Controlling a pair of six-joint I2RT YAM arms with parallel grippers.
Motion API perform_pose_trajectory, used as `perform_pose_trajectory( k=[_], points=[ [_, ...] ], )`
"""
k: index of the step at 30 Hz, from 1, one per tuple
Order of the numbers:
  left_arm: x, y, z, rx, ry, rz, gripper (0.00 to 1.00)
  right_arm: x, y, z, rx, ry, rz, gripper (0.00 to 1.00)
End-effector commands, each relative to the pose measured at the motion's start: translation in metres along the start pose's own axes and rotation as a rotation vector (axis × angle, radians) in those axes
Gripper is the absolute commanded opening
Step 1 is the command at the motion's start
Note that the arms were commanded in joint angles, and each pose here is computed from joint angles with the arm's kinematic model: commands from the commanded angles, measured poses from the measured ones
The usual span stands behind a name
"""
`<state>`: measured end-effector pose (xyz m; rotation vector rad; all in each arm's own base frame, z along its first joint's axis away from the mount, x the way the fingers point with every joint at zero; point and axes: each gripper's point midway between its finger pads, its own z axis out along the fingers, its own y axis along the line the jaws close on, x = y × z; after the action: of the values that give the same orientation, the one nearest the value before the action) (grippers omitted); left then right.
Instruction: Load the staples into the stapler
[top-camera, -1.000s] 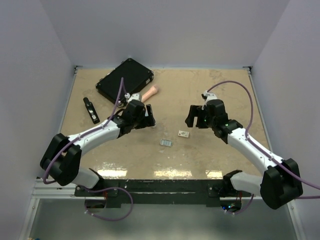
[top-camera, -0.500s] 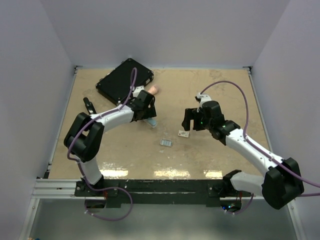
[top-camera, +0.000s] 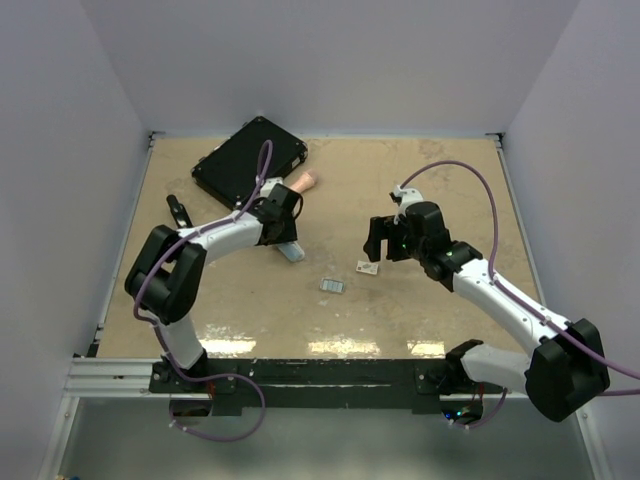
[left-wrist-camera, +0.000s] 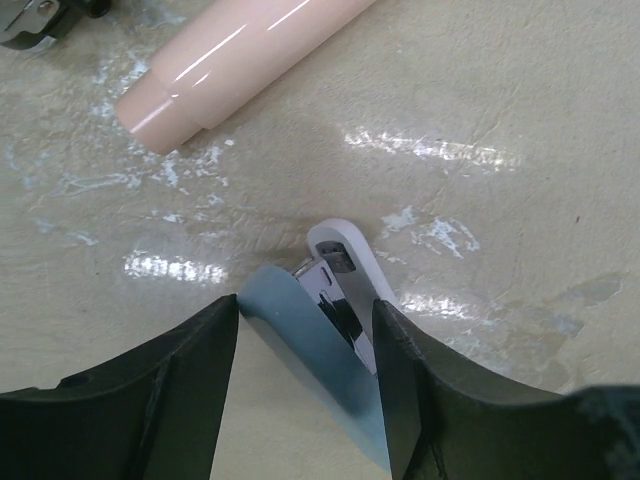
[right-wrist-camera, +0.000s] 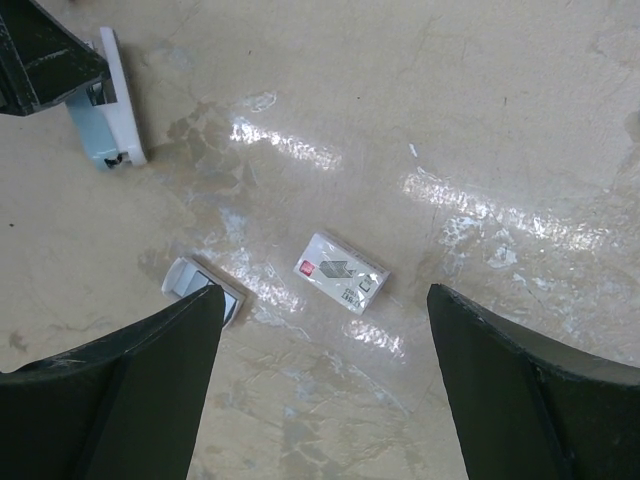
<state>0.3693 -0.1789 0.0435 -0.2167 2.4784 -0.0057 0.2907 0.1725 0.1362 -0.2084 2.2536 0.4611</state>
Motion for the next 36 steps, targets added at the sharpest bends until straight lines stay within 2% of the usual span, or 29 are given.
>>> perform_pose_trajectory(
  k=[1, 7, 12, 16, 22, 28, 33, 36],
  points=[
    [-0.014, 0.005, -0.014, 0.031, -0.033, 0.044, 0.61, -0.007, 0.009, -0.001, -0.043, -0.035, -0.018, 0.87],
    [-0.008, -0.006, -0.009, 0.071, 0.010, 0.032, 0.61, -0.005, 0.010, -0.002, -0.052, -0.035, -0.013, 0.86],
    [0.000, -0.003, -0.006, 0.105, 0.034, -0.033, 0.68, -0.002, 0.009, -0.005, -0.052, -0.033, -0.011, 0.86],
    [-0.017, -0.004, -0.013, 0.252, -0.019, -0.161, 0.68, -0.002, 0.014, -0.009, -0.079, -0.036, -0.026, 0.86],
    [-0.016, -0.007, -0.011, 0.334, -0.009, -0.181, 0.68, -0.004, 0.027, -0.004, -0.118, -0.021, -0.040, 0.85],
    [-0.004, -0.007, -0.004, 0.340, 0.035, -0.192, 0.59, -0.007, 0.042, 0.001, -0.148, -0.017, -0.044, 0.84],
    [0.000, -0.004, -0.003, 0.333, 0.046, -0.193, 0.46, -0.006, 0.053, 0.005, -0.176, -0.008, -0.050, 0.84],
    [0.004, -0.002, -0.001, 0.321, 0.058, -0.191, 0.43, -0.007, 0.062, 0.009, -0.197, -0.003, -0.044, 0.84]
  ],
)
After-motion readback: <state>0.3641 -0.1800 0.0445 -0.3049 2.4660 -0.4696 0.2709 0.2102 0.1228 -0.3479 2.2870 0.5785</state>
